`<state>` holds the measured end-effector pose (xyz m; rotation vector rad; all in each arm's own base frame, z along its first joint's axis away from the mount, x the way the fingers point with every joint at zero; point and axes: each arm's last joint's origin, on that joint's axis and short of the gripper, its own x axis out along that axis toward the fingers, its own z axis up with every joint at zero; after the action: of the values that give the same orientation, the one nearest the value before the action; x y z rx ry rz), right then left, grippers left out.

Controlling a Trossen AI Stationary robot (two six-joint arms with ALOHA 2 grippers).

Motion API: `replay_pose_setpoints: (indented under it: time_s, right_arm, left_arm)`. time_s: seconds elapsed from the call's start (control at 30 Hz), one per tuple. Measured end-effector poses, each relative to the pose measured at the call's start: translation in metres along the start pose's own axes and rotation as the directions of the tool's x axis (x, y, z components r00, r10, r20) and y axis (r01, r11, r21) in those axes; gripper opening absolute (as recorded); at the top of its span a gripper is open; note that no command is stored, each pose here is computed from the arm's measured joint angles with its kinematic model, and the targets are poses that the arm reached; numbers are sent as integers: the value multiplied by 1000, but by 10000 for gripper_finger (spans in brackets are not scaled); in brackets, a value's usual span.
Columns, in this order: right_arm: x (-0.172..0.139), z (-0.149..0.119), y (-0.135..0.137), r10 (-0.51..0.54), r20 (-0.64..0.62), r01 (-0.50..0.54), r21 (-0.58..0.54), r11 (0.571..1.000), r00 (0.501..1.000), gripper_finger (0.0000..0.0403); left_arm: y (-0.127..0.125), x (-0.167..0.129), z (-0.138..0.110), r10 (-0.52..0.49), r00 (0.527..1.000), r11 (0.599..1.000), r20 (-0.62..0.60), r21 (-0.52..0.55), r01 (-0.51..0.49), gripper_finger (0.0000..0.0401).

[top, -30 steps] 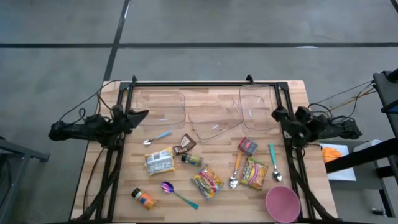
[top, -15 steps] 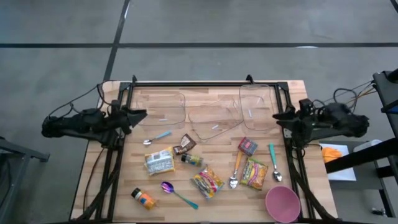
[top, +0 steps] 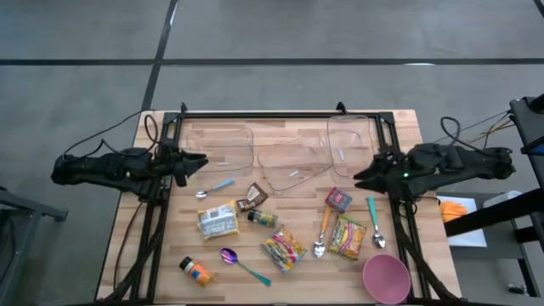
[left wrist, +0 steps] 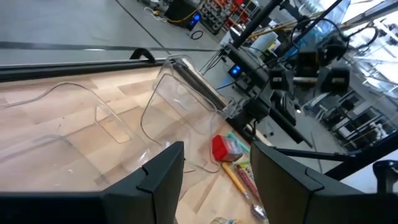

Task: Pick & Place Food Item
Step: Put the light blue spoon into the right transparent bin

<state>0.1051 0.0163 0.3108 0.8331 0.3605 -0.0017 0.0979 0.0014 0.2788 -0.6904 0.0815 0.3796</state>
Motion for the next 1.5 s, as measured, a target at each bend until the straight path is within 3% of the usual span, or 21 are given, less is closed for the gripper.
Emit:
replay_pose_setpoints:
  time_s: [0.27, 0.43, 0.6, 0.8, 1.0, 1.1, 1.23, 1.4, 1.5]
  right_arm:
    - [19, -2, -1, -42, -77, 51, 116, 992, 996, 233]
    - [20, -5, -1, -23, -143, 35, 80, 996, 989, 233]
    - [20, -14, -12, -126, -255, 187, 228, 956, 959, 233]
    - [17, -20, -18, -286, -425, 433, 303, 849, 859, 233]
    - [14, -15, -12, -494, -597, 728, 238, 643, 632, 233]
    - [20, -12, -8, -552, -623, 791, 186, 583, 554, 233]
    - [36, -11, -8, -605, -619, 827, 135, 546, 501, 233]
    - [56, -28, -22, -646, -652, 866, 32, 500, 397, 233]
    - [65, -42, -25, -635, -653, 855, 37, 518, 413, 233]
  left_arm:
    - [-4, 2, -1, -62, 997, 998, -45, -9, 62, 192]
    - [-11, 8, 0, -80, 991, 997, -104, 0, 80, 192]
    - [-20, 13, 6, -5, 982, 999, -191, 50, 15, 192]
    - [-25, 17, 12, 128, 951, 984, -282, 156, -86, 192]
    - [-28, 20, 14, 137, 949, 977, -284, 198, -81, 192]
    - [-28, 20, 14, 141, 948, 976, -286, 202, -84, 192]
    - [-28, 20, 14, 140, 948, 976, -286, 202, -84, 192]
    - [-26, 20, 12, 149, 945, 974, -293, 207, -90, 192]
    - [-25, 20, 10, 153, 941, 973, -301, 210, -91, 192]
